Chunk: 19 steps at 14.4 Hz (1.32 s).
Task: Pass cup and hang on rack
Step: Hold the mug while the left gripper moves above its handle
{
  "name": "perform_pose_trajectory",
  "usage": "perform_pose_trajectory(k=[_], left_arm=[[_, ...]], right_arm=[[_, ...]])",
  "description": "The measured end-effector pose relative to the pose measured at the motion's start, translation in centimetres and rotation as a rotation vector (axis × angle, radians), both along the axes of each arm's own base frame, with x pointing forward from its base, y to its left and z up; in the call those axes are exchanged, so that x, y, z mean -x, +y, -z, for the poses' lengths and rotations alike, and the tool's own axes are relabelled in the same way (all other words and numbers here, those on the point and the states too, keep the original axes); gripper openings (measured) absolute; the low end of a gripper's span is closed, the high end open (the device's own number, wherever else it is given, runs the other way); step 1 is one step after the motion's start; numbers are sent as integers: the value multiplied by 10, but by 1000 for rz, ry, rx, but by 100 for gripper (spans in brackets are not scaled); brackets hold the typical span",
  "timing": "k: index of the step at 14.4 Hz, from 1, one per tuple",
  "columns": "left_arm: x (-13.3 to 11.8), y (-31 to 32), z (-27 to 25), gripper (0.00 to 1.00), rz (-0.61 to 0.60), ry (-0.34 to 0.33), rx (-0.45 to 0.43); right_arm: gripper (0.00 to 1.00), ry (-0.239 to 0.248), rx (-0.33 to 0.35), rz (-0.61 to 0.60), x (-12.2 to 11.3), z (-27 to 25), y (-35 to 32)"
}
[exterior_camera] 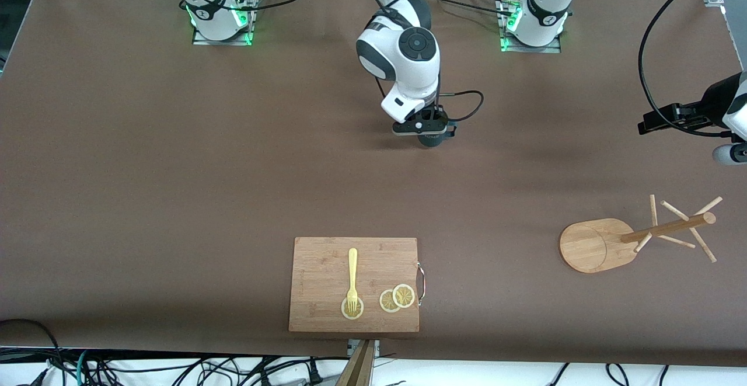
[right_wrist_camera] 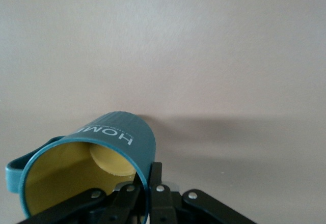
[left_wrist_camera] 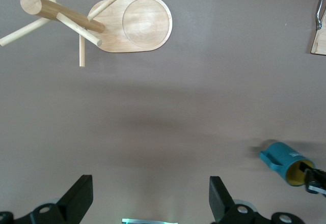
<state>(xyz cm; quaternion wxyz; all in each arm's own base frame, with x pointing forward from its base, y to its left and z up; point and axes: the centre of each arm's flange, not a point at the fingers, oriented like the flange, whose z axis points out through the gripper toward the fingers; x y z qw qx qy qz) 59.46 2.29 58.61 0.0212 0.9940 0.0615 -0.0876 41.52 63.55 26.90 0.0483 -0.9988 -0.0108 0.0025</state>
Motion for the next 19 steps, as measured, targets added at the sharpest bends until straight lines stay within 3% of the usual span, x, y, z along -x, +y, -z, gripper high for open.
perform_pose_trajectory(k=[8,12,16,19], left_arm=[[-10,5,25,100,-9,43,14],[-24,0,70,100,3,117,31],[-33,-19,100,100,141,130,78],[-33,-37,113,100,275,116,177]], right_arm=[[4,8,16,-4,4,20,2],[4,13,23,-3,5,27,1],[4,16,29,-4,6,33,2],[4,16,29,-4,6,33,2]])
